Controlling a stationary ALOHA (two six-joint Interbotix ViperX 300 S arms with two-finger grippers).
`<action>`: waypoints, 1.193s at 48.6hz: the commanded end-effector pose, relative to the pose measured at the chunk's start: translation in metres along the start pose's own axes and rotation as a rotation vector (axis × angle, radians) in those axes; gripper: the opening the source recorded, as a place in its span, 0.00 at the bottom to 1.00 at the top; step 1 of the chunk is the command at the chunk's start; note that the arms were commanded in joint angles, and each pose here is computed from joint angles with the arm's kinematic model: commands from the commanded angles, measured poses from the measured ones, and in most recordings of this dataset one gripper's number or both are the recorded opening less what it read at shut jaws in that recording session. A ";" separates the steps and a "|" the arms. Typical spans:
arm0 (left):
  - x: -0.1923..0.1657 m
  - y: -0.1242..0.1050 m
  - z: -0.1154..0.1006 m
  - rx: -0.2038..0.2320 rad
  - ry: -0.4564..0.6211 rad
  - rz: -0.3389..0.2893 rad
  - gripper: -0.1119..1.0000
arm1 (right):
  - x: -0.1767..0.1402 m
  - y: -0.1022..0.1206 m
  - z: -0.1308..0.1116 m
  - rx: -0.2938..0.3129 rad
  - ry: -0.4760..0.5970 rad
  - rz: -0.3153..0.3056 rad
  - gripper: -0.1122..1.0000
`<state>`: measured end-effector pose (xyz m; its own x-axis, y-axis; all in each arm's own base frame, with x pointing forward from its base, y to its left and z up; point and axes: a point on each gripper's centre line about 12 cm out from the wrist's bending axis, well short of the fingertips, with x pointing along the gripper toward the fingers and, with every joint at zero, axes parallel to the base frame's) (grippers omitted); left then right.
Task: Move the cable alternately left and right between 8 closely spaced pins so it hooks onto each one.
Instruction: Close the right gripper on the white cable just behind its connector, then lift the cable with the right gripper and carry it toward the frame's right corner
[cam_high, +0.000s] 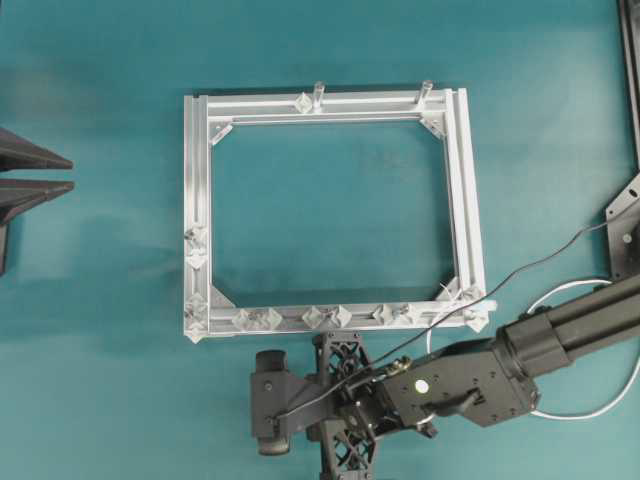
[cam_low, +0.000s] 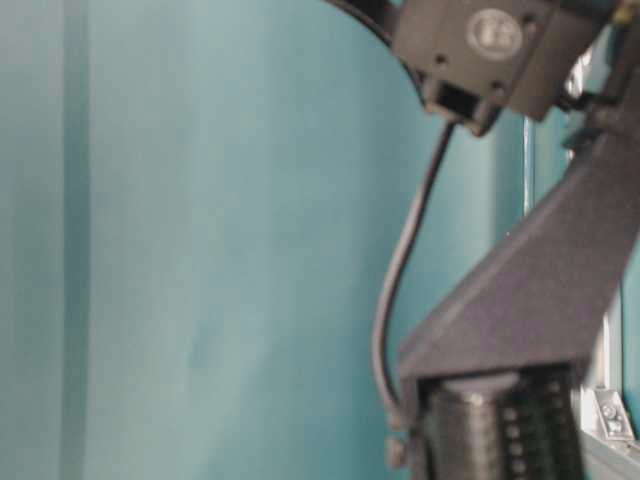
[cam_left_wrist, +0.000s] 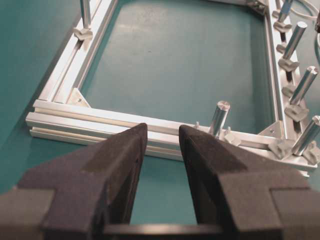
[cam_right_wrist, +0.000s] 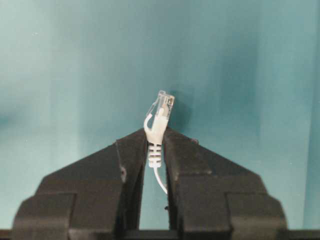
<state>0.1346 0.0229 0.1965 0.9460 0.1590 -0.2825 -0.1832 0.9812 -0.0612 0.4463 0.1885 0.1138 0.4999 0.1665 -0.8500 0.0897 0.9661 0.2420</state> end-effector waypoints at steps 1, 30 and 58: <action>0.000 0.000 0.004 0.008 -0.014 -0.001 0.45 | -0.015 0.010 0.013 -0.001 -0.032 0.021 0.21; 0.000 0.000 0.004 0.006 -0.017 -0.001 0.45 | -0.067 0.004 -0.002 0.323 0.062 -0.156 0.21; 0.000 0.000 0.004 0.004 -0.017 0.004 0.45 | -0.111 -0.008 -0.062 0.774 0.031 -0.358 0.21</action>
<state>0.1346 0.0232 0.1957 0.9469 0.1613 -0.2781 -0.1850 0.9808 -0.0612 0.3454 0.1758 0.1580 0.2819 -0.1116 -0.9529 0.7854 0.5974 0.1623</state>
